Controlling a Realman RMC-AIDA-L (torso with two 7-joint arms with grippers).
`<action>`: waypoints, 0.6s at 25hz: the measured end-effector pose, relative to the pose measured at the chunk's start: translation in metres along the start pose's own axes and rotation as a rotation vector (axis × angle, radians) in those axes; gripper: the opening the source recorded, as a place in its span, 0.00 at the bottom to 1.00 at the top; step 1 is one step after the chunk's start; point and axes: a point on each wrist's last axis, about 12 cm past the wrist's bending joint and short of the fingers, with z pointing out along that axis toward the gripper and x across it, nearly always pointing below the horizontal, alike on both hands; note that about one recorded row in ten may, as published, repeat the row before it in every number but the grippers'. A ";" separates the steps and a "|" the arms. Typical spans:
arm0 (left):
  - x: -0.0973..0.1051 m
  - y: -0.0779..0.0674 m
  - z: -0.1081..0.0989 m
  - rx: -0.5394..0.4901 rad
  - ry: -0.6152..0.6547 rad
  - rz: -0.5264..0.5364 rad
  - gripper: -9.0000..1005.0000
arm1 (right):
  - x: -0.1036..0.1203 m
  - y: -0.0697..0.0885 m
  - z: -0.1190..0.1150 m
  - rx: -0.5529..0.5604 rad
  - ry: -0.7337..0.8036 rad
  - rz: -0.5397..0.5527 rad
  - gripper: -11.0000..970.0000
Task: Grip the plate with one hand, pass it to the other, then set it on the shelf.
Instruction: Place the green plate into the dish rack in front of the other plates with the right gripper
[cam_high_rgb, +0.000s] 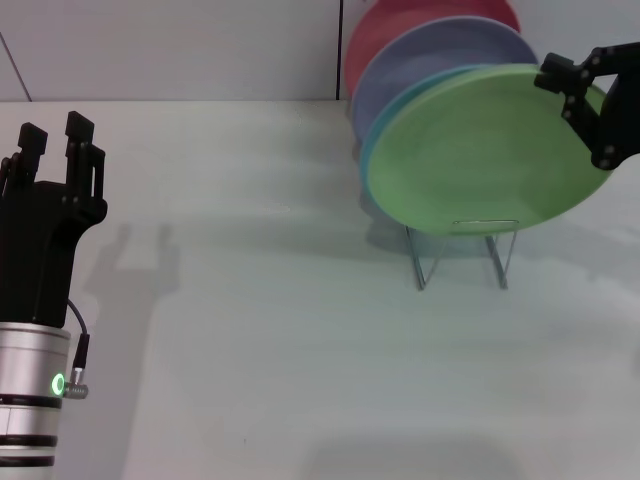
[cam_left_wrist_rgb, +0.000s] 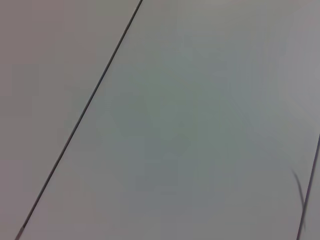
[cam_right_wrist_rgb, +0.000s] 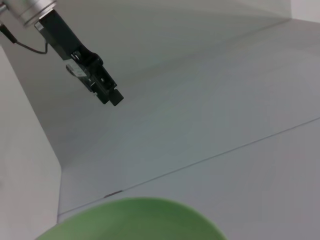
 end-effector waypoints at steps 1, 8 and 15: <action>0.000 0.000 0.000 0.000 0.000 0.000 0.52 | 0.000 0.000 0.000 0.000 0.000 0.000 0.03; 0.000 0.001 0.000 -0.001 -0.001 -0.001 0.52 | 0.000 0.002 0.001 -0.012 -0.004 0.004 0.03; 0.000 0.000 0.000 -0.001 -0.001 -0.004 0.52 | -0.002 0.008 0.000 -0.024 0.002 0.016 0.03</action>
